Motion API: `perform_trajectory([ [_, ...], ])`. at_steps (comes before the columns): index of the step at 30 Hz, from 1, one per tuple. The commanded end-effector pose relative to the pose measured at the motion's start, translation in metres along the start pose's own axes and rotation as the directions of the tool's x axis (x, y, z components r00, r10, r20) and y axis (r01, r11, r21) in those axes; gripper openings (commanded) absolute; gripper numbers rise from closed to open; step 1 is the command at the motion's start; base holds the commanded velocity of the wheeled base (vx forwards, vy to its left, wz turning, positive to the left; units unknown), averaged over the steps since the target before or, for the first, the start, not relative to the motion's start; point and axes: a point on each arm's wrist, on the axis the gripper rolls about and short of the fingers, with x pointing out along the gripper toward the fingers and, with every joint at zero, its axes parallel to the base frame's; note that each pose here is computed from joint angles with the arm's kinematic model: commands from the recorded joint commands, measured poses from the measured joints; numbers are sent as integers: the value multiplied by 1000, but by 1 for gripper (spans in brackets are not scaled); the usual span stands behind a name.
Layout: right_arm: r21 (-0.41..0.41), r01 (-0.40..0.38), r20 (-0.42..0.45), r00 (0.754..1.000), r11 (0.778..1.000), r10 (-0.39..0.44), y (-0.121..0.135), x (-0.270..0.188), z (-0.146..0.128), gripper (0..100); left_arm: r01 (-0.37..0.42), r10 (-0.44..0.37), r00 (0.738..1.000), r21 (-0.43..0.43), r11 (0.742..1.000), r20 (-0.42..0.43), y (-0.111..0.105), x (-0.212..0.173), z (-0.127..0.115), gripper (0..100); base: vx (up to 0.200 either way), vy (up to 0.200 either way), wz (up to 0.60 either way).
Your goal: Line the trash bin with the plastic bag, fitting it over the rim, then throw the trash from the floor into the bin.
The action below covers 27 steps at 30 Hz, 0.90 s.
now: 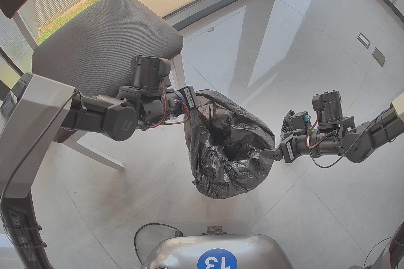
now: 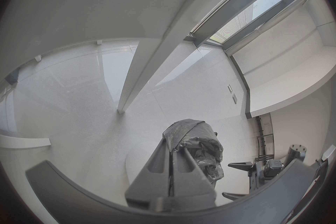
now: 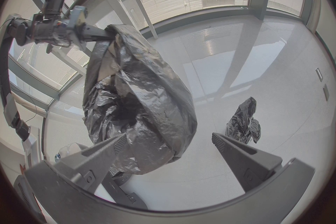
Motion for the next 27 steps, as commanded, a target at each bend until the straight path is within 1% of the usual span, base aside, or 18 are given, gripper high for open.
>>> perform_trajectory([
  [1, -19, -12, 36, 999, 1000, 12, 9, -14, 8, 100, -10, 10, 1000, -4, 1000, 8, 6, 10, 2, 0, 0, 0, 0],
  [7, -19, -11, 37, 999, 1000, 12, 10, -17, 8, 100, -19, 19, 1000, 0, 1000, 1, 7, 10, 4, 0, 0, 0, 0],
  [8, -17, -12, 36, 999, 1000, 12, 10, -16, 8, 100, -20, 20, 1000, 0, 1000, -3, 7, 10, 4, 100, 0, 0, 0],
  [12, -19, -13, 34, 999, 1000, 14, 10, -16, 8, 100, -13, 13, 1000, 0, 1000, 8, 4, 9, 7, 100, 0, 0, 0],
  [19, -31, -11, 42, 999, 999, 13, 9, -14, 10, 100, -16, 16, 1000, 0, 1000, 8, 4, 9, 7, 100, 0, 0, 0],
  [23, -45, -9, 63, 998, 999, 12, 8, -6, 17, 100, -17, 17, 999, 8, 1000, 28, -3, 0, 11, 100, 0, 0, 0],
  [25, -47, -16, 69, 997, 999, 19, 11, -5, 19, 100, -13, 13, 1000, 15, 1000, 24, -6, -2, 10, 100, 0, 0, 0],
  [27, -53, -25, 73, 997, 998, 29, 15, -5, 19, 100, -17, 17, 1000, 46, 999, 3, -6, -2, 5, 100, 0, 0, 0],
])
